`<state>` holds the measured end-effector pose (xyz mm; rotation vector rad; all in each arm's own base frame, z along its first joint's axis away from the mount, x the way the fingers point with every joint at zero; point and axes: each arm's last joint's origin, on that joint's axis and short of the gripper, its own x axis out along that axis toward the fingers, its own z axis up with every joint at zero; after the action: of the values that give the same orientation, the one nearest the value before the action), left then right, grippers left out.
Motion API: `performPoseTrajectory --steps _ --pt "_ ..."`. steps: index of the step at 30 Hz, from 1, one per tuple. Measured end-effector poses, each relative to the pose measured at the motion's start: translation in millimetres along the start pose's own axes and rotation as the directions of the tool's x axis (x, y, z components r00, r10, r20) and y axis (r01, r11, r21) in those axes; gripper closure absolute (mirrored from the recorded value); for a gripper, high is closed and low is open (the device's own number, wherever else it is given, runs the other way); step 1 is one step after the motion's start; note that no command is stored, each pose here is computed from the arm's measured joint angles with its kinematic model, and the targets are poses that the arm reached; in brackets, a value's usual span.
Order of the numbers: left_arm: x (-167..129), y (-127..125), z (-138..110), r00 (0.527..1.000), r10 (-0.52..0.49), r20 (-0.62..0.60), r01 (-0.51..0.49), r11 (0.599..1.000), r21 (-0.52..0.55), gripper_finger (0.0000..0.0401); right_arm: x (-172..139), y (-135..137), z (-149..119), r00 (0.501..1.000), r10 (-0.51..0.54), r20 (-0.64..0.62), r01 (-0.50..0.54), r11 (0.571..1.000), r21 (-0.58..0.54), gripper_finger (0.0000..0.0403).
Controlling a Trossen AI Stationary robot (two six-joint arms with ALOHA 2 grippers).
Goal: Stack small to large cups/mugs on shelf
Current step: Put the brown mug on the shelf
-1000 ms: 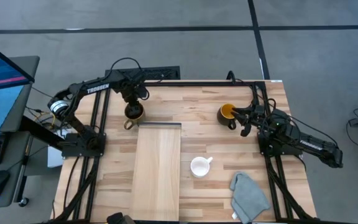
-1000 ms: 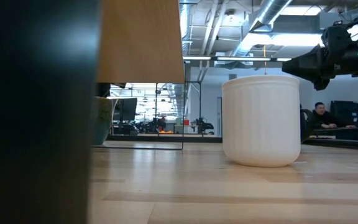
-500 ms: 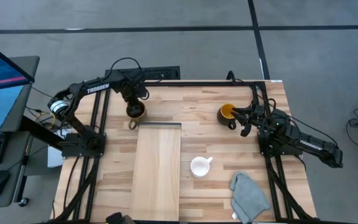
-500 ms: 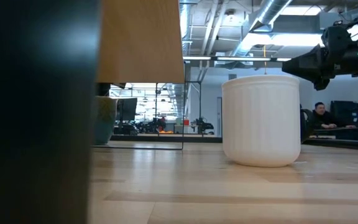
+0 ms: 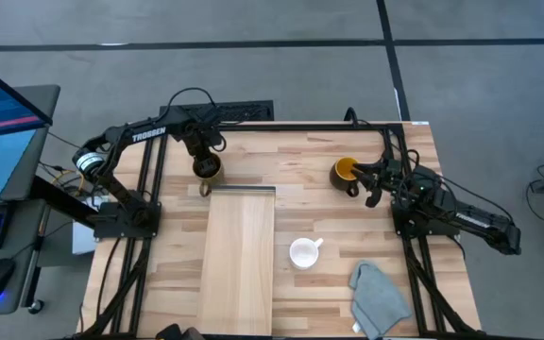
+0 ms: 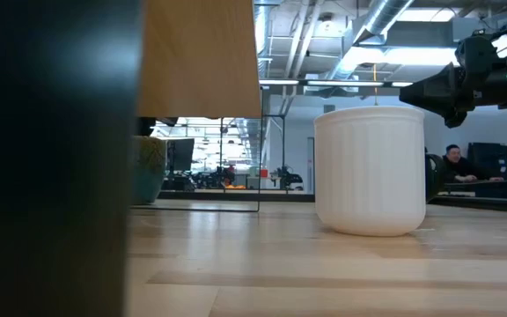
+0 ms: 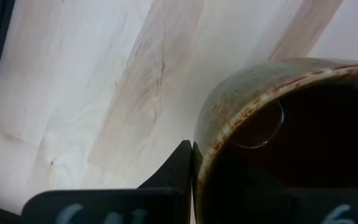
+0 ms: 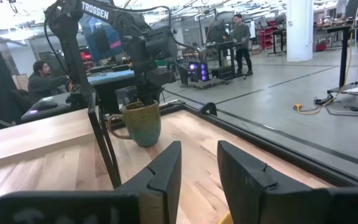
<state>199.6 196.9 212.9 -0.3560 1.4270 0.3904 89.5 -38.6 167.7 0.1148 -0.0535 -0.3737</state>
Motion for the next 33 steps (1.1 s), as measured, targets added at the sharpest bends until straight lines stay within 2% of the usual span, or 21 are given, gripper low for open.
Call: performPoseTrajectory --steps 13,23,28,33 --pt "-6 -4 -11 0.997 -0.028 -0.078 0.027 0.999 -0.020 0.0380 0 0 -1 1.000 -0.001 -0.010 0.001 1.000 0.000 0.0276" --pt "-43 -10 -27 0.999 0.018 0.051 -0.016 0.999 -0.033 0.0380 0 0 -1 1.000 -0.001 -0.010 0.001 1.000 0.000 0.0276" --pt "-71 -15 -47 0.988 0.107 0.112 -0.099 0.992 -0.074 0.0380 0 0 -1 1.000 -0.001 -0.010 0.001 1.000 0.000 0.0276" --pt "-100 -23 -69 0.960 0.144 0.241 -0.116 0.985 -0.130 0.0380 0 0 -1 1.000 -0.001 -0.009 0.001 1.000 0.000 0.0276"
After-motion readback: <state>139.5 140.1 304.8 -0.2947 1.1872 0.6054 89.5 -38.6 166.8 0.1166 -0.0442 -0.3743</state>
